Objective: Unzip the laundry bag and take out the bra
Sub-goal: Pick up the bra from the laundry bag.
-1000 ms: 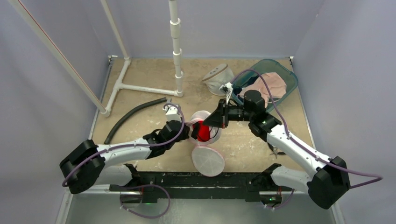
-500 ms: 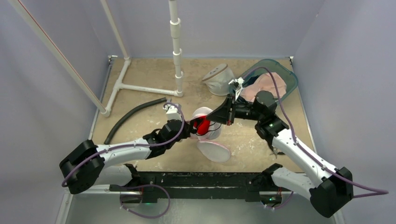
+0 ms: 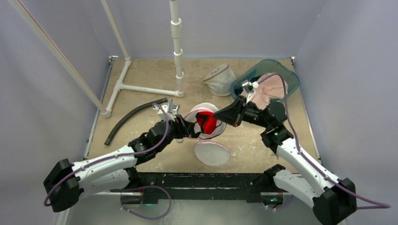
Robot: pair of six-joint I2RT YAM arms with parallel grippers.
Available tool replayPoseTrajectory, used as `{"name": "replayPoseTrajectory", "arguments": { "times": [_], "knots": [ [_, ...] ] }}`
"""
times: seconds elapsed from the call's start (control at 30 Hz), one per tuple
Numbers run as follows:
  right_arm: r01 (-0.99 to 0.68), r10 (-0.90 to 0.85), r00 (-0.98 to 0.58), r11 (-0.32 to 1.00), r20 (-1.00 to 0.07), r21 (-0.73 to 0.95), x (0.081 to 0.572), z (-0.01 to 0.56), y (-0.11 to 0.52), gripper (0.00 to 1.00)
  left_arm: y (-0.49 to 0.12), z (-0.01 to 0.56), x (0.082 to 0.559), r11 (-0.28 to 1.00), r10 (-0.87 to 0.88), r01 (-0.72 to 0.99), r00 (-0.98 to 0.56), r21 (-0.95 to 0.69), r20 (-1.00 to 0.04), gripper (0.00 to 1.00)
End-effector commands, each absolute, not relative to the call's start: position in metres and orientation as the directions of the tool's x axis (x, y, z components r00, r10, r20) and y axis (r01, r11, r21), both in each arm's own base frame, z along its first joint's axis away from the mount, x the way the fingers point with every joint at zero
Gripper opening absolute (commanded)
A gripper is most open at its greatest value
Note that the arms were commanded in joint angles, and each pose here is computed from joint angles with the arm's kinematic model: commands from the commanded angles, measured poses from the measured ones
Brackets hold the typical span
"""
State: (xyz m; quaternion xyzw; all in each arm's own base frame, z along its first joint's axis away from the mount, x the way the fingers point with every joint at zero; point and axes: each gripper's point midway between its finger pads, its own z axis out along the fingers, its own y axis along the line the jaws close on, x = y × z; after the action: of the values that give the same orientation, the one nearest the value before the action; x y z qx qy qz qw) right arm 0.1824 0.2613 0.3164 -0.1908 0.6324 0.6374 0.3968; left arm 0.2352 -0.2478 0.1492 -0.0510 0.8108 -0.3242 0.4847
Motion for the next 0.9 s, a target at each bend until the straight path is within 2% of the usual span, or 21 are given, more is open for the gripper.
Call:
{"name": "replayPoseTrajectory", "arguments": {
  "times": [0.0, 0.3, 0.47, 0.63, 0.87],
  "knots": [
    [-0.757, 0.295, -0.552, 0.215, -0.780, 0.616, 0.199, 0.308, 0.255, 0.00, -0.238, 0.162, 0.226, 0.770, -0.404, 0.249, -0.523, -0.588, -0.750, 0.54],
    [-0.658, 0.309, -0.603, 0.330, -0.736, 0.677, 0.213, 0.255, 0.248, 0.00, -0.208, 0.197, 0.212, 0.758, -0.448, 0.257, -0.464, -0.600, -0.765, 0.59],
    [-0.620, 0.317, -0.636, 0.333, -0.704, 0.710, 0.214, 0.236, 0.248, 0.00, -0.192, 0.219, 0.207, 0.754, -0.467, 0.276, -0.412, -0.596, -0.782, 0.60],
    [-0.601, 0.324, -0.662, 0.309, -0.676, 0.737, 0.213, 0.229, 0.250, 0.00, -0.238, 0.258, 0.192, 0.569, -0.488, 0.490, -0.445, -0.661, -0.751, 0.61],
    [-0.604, 0.337, -0.679, 0.247, -0.652, 0.758, 0.206, 0.235, 0.253, 0.00, -0.289, 0.258, 0.188, 0.407, -0.458, 0.626, -0.490, -0.666, -0.741, 0.69]
  ]
}}
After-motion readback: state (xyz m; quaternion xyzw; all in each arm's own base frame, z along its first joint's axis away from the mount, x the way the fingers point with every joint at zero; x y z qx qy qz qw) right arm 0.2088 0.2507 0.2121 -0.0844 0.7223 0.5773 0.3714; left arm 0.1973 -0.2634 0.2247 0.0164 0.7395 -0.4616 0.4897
